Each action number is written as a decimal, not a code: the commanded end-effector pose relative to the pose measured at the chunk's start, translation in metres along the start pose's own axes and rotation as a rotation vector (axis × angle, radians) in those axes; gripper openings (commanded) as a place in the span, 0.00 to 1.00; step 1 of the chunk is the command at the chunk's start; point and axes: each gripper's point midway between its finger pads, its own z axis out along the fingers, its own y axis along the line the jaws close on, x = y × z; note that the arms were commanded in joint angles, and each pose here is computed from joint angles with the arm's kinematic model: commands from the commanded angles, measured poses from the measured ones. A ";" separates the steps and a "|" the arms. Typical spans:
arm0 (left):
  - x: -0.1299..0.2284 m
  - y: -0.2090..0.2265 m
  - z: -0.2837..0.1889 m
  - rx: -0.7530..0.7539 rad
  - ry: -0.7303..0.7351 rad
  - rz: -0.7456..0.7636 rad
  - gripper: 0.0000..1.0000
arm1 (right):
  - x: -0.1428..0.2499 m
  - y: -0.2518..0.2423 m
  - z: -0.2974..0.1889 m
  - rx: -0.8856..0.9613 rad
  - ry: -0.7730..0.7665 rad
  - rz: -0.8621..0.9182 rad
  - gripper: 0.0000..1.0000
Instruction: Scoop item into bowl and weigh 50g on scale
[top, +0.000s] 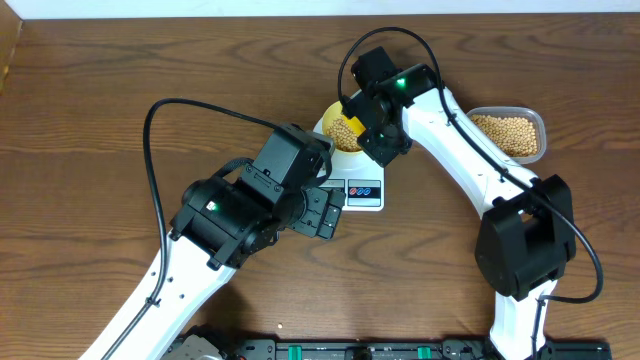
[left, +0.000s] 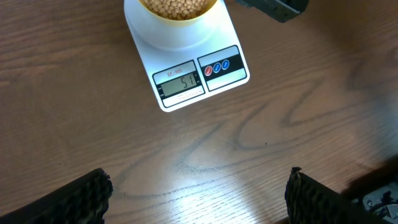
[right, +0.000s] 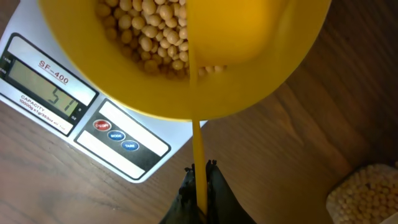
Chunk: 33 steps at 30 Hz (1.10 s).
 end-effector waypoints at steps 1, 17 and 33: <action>-0.009 -0.001 -0.012 0.009 -0.041 0.017 0.92 | 0.000 0.001 0.002 0.013 0.007 0.008 0.01; -0.009 -0.001 -0.012 0.009 -0.041 0.018 0.92 | 0.003 0.008 0.009 0.001 0.034 0.006 0.01; -0.009 -0.001 -0.012 0.009 -0.041 0.017 0.92 | 0.001 0.027 0.009 -0.060 0.029 0.000 0.01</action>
